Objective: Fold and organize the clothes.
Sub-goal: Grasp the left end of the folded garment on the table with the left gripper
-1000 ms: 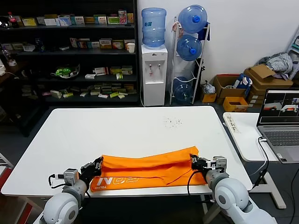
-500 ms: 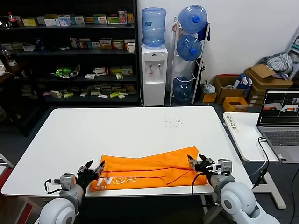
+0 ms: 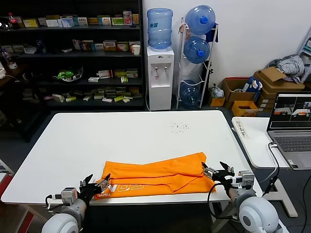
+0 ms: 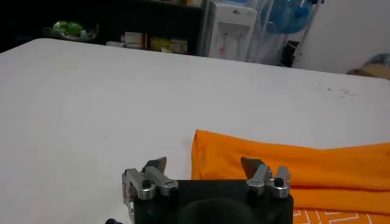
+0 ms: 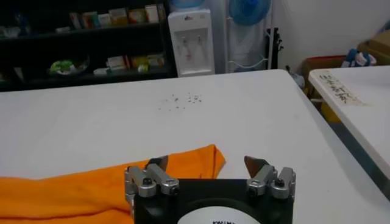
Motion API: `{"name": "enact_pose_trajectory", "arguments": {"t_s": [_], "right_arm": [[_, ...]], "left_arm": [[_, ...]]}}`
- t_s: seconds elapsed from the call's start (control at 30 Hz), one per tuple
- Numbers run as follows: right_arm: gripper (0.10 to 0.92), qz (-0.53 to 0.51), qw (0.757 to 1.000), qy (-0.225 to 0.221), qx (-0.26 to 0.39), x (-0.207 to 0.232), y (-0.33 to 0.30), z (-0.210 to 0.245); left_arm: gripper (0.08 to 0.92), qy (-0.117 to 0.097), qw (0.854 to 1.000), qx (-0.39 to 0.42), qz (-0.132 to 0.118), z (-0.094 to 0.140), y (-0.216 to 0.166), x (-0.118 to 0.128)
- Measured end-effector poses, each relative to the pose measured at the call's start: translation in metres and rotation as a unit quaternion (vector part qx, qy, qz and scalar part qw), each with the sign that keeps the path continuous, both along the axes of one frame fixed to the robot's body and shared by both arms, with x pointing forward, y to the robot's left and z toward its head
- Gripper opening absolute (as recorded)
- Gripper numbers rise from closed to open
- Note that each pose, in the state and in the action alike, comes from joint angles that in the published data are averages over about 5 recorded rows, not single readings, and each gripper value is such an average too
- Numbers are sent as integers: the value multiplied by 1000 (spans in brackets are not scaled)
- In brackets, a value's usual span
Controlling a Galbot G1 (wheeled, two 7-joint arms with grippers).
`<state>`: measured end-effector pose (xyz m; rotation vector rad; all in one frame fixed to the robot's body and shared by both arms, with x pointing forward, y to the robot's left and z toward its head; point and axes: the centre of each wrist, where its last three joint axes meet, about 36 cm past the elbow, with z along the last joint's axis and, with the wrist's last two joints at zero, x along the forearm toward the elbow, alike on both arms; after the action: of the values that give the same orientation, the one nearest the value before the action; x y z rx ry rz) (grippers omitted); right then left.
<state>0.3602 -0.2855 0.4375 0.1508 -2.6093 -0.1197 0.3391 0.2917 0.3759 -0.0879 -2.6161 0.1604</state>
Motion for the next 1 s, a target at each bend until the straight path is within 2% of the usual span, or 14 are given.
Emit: {"name": "enact_pose_trajectory", "arguments": {"t_s": [0.3, 0.4, 0.53, 1.0], "right_arm": [[823, -7, 1000, -4, 0, -4, -3, 2], [823, -9, 1000, -5, 0, -4, -3, 3], [823, -11, 1000, -6, 0, -5, -4, 3], [823, -14, 1000, -3, 3, -7, -5, 2]], "left_arm": [[823, 7, 1000, 1, 4, -11, -2, 5], [794, 11, 1000, 3, 4, -14, -3, 4], [701, 13, 1000, 4, 1, -19, -5, 3], [297, 12, 1000, 3, 4, -31, -14, 1]]}}
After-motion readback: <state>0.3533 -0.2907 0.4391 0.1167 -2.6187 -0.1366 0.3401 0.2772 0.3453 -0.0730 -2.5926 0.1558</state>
